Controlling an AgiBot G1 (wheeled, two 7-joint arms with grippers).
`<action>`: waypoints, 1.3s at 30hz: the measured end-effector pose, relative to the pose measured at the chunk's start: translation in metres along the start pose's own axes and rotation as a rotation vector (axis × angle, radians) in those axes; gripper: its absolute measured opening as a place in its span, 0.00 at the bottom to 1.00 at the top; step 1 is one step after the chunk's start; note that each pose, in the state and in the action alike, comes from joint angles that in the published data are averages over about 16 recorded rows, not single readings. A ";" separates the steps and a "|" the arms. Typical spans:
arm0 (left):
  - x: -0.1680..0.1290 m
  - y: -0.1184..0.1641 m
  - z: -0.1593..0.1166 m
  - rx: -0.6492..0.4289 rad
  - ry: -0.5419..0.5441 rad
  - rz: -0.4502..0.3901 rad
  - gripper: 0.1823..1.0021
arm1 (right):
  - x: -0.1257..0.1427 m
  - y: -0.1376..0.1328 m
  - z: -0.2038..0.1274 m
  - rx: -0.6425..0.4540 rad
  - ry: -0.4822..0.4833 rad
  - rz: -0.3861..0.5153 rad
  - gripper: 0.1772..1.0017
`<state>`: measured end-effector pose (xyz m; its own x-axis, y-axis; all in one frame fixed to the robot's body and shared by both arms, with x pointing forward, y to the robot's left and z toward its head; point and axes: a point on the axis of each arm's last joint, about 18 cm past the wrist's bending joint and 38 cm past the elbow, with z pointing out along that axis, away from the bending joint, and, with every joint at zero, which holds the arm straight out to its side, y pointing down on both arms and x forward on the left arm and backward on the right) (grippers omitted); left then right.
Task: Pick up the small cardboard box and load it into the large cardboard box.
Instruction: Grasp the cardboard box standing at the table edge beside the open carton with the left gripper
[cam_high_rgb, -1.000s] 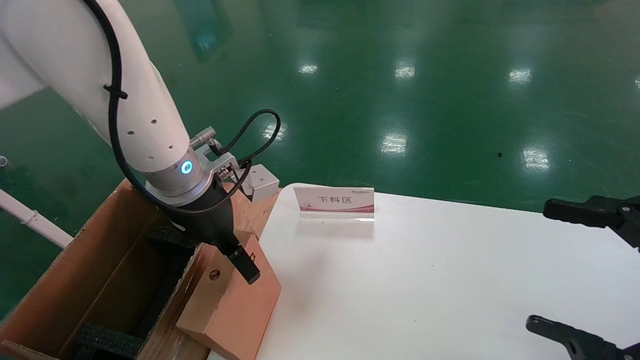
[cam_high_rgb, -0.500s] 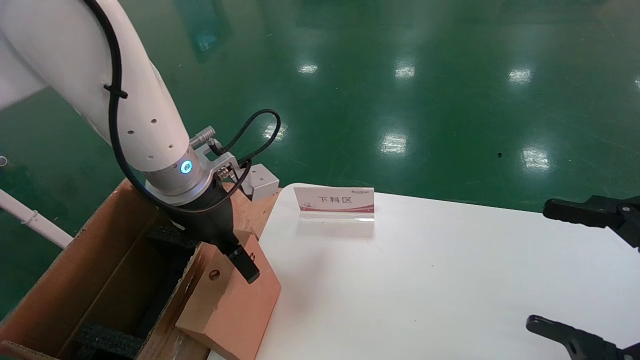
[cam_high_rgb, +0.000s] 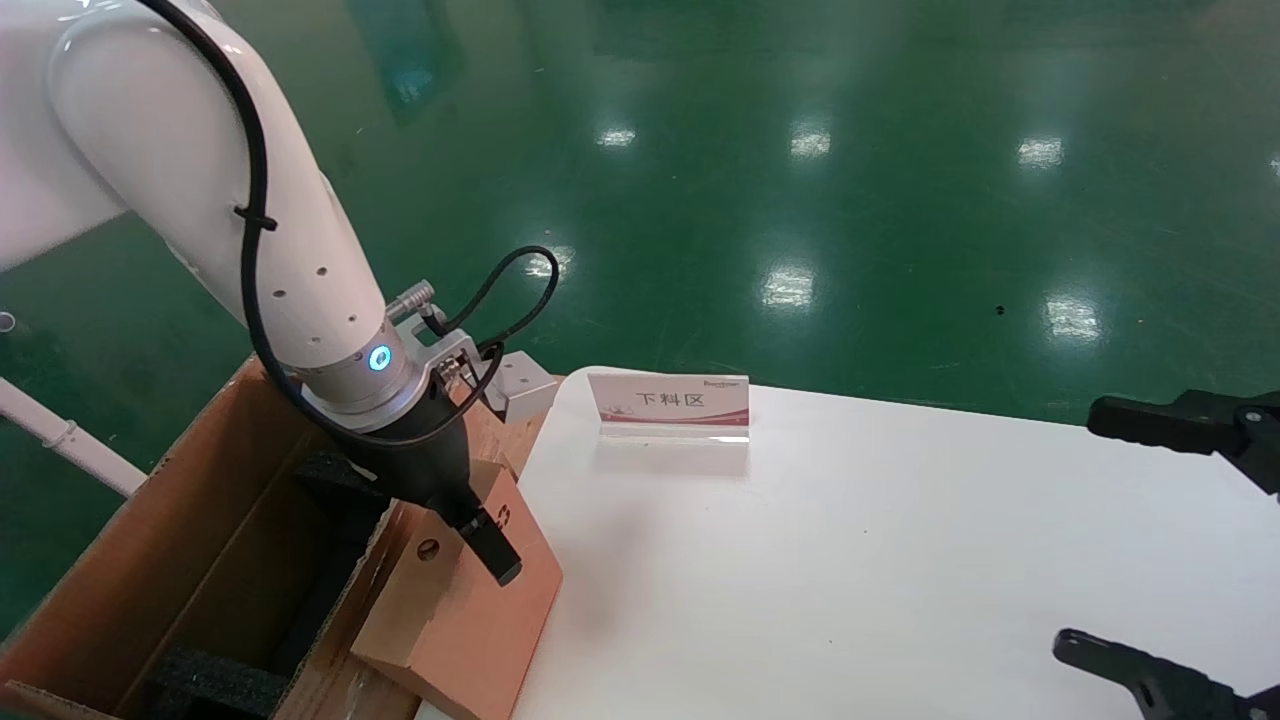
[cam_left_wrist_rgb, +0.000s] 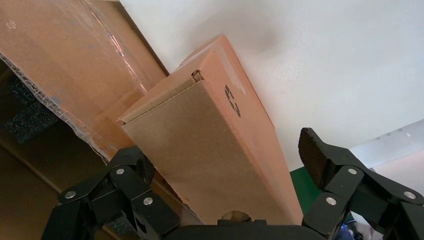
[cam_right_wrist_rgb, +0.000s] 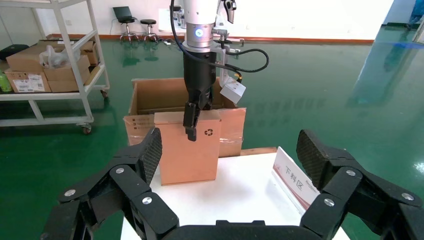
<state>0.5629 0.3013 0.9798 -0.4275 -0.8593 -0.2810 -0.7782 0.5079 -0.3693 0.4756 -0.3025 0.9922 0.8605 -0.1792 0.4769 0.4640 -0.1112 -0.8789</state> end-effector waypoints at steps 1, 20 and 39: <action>0.000 0.000 0.000 0.001 0.000 0.000 1.00 | 0.000 0.000 0.000 0.000 0.000 0.000 1.00; 0.000 0.000 -0.001 -0.001 -0.001 0.000 0.88 | 0.000 0.000 0.000 0.000 0.000 0.000 0.94; -0.001 -0.002 -0.004 0.007 -0.006 -0.005 0.42 | 0.000 0.000 0.000 0.000 0.000 0.000 0.53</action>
<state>0.5630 0.3014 0.9845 -0.4210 -0.8615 -0.2840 -0.7769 0.5041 -0.3773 0.4757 -0.3025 0.9921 0.8606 -0.1792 0.4768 0.4638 -0.1112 -0.8789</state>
